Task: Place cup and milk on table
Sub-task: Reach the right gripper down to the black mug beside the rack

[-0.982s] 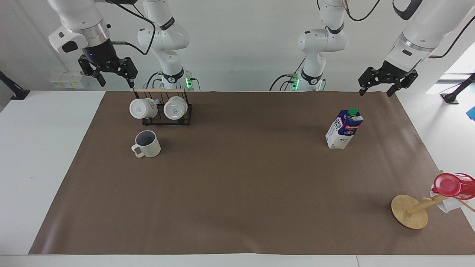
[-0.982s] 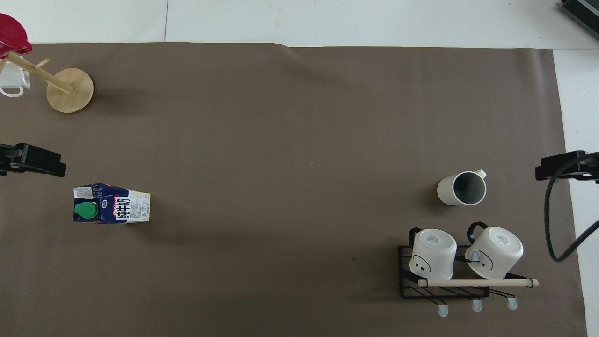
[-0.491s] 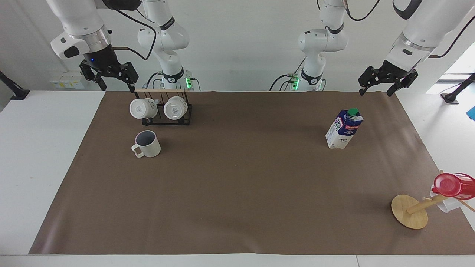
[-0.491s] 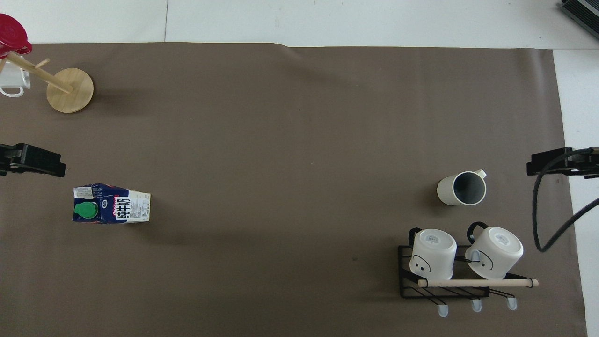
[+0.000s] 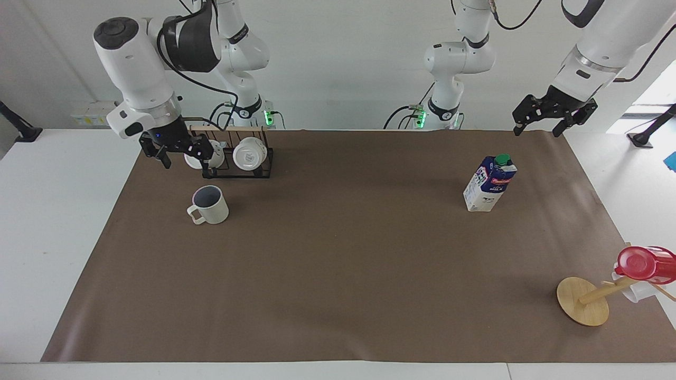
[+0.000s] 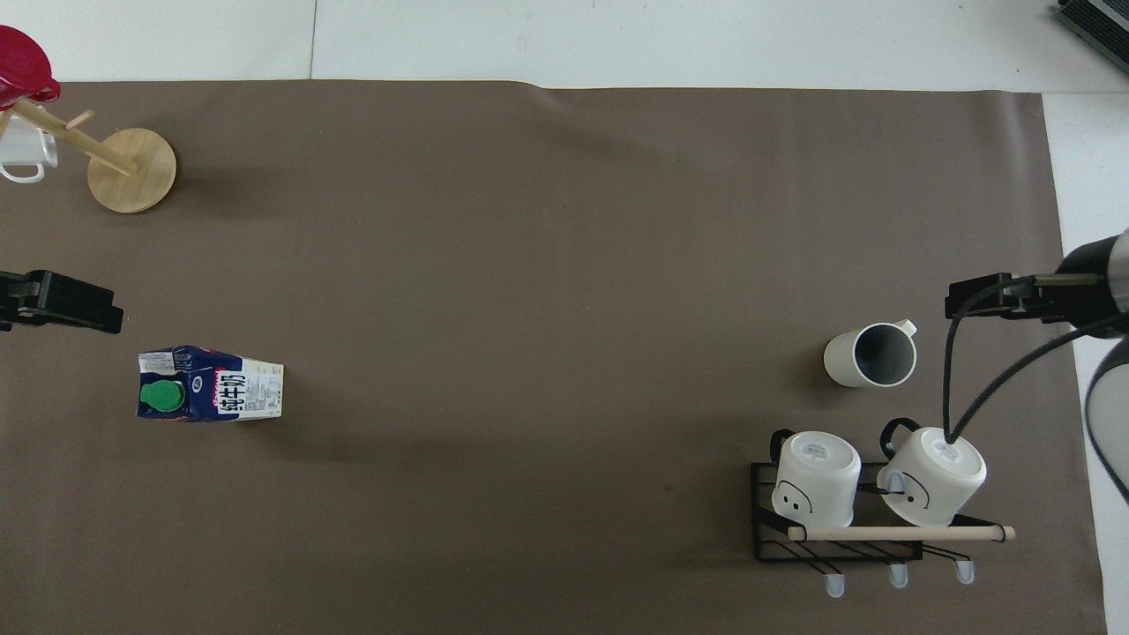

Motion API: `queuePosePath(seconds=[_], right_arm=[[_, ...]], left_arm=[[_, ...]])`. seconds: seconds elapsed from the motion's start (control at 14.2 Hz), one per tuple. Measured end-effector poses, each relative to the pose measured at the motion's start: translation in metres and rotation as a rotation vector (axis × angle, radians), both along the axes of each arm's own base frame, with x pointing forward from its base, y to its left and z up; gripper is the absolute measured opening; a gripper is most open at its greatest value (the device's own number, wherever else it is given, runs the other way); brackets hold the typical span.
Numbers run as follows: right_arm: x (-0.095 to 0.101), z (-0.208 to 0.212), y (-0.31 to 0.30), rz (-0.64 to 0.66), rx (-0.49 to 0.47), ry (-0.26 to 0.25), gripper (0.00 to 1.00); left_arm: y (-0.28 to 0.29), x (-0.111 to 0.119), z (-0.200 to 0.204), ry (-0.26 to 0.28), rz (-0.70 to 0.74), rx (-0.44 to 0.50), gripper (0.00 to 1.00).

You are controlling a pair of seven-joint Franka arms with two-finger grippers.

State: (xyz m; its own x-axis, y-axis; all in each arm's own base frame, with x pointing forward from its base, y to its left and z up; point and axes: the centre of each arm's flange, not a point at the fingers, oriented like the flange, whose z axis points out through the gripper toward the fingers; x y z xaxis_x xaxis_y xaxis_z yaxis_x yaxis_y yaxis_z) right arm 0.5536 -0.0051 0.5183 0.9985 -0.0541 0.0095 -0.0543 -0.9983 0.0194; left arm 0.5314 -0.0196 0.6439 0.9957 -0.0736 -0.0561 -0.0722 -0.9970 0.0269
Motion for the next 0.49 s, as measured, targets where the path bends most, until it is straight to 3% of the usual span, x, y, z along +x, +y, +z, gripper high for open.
queuePosePath(seconds=[0.49], right_arm=[[0.006, -0.101, 0.033, 0.048, 0.000, 0.005, 1.00]], left_arm=[[0.002, 0.000, 0.000, 0.000, 0.003, 0.000, 1.00]])
